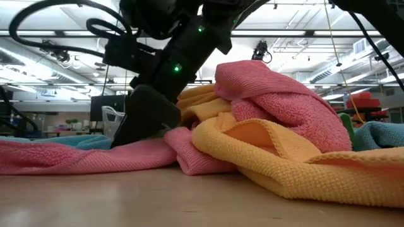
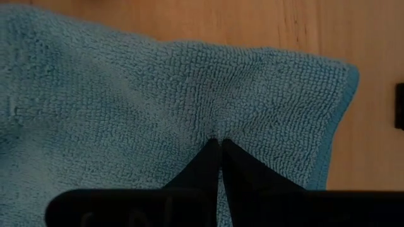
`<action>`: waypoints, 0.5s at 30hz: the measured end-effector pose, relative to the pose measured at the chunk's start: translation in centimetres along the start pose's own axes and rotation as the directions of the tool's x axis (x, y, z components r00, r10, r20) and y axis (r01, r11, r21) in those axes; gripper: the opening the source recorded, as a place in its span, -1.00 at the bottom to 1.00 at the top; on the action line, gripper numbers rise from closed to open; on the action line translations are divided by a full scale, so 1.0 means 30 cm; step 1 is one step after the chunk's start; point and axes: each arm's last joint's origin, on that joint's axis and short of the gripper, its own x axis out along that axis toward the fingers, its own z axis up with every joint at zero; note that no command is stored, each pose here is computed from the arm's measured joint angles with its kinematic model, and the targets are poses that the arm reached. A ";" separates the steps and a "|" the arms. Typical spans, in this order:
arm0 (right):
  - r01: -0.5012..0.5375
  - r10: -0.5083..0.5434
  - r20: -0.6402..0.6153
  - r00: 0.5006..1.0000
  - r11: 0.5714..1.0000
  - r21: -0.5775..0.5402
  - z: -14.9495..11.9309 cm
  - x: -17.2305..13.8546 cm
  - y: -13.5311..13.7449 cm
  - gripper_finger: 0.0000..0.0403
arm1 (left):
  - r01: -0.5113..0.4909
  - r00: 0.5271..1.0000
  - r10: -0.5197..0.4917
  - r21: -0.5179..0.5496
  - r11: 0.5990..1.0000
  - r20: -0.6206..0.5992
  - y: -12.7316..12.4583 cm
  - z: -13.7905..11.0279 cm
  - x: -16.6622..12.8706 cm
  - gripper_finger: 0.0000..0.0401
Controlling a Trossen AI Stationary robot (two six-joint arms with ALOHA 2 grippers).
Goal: Fold microfiber towels
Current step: Fold the left blue microfiber towel
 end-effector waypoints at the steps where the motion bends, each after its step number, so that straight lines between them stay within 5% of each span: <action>1: -0.002 0.002 0.003 1.000 1.000 -0.008 0.000 0.001 0.000 0.19 | -0.001 1.000 0.001 0.001 1.000 0.001 0.000 0.000 0.000 -0.86; 15: -0.090 0.088 0.150 0.985 0.996 0.007 -0.058 0.048 0.033 0.13 | -0.034 0.999 0.034 0.002 0.999 0.032 0.008 0.007 0.001 -0.91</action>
